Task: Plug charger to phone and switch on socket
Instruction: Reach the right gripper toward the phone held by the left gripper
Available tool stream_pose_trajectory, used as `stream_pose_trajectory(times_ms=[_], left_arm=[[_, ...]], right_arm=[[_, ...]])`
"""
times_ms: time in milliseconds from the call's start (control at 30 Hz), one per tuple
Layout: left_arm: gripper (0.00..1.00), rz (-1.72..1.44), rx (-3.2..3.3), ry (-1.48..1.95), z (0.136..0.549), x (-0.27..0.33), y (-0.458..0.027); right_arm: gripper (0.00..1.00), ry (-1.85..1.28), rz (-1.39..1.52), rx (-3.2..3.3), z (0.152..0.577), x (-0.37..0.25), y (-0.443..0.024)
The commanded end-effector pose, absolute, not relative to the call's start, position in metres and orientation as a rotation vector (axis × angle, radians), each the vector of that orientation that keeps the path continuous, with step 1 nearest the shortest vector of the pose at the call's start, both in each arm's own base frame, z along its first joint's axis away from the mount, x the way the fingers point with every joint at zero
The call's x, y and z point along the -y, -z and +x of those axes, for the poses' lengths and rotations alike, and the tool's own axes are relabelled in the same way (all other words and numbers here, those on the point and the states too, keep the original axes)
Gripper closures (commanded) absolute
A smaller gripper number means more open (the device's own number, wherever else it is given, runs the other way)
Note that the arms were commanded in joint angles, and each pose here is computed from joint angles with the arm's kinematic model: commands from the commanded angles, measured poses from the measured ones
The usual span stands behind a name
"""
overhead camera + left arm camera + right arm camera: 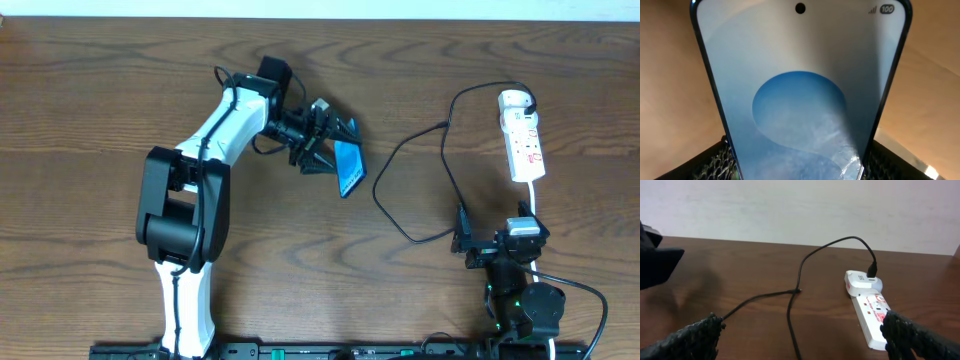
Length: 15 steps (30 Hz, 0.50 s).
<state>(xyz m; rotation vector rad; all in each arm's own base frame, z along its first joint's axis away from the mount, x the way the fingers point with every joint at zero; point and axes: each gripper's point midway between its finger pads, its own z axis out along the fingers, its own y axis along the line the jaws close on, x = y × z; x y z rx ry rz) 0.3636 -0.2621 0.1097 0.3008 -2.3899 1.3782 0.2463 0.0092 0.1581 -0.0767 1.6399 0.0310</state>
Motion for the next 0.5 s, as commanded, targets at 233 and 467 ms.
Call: stream_pose_trajectory(times_ms=[233, 467], left_arm=[[0.27, 0.409, 2.671, -1.42, 0.424, 0.219, -0.12], [0.27, 0.374, 2.748, -1.513, 0.424, 0.204, -0.17]], right_arm=[[0.01, -0.033, -0.064, -1.637, 0.246, -0.008, -0.158], [0.01, -0.425, 0.169, -1.637, 0.244, -0.027, -0.161]])
